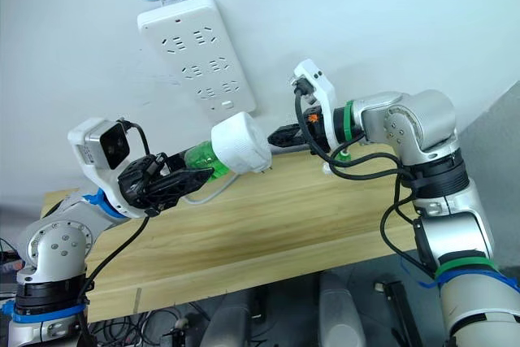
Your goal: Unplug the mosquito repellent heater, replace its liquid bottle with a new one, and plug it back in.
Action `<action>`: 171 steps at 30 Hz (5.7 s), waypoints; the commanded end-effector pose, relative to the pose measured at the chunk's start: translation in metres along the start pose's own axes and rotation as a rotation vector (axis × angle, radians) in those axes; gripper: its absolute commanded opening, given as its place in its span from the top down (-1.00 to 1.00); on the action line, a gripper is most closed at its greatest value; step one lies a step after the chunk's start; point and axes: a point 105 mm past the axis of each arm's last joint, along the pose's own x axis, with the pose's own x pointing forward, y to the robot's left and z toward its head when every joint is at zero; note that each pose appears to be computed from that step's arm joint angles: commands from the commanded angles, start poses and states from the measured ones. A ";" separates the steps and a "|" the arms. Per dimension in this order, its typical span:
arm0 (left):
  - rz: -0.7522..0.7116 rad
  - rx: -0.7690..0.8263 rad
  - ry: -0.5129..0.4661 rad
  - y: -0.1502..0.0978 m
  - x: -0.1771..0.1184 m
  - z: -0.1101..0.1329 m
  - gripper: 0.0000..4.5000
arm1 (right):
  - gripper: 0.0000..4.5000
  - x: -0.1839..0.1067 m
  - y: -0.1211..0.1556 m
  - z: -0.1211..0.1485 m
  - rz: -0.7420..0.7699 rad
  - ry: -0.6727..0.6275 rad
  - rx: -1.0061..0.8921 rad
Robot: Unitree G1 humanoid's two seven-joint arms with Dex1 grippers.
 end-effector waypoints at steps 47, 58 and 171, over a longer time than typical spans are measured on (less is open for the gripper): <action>0.011 0.129 0.088 0.017 -0.001 -0.016 -0.03 | 0.99 -0.019 0.082 0.019 0.257 0.057 -0.291; -0.010 0.126 0.085 0.015 0.002 -0.017 -0.03 | 0.99 -0.015 0.079 0.042 0.290 -0.007 -0.366; -0.048 0.162 0.129 0.004 -0.010 -0.004 -0.03 | -0.98 -0.023 0.063 0.025 0.336 -0.002 0.226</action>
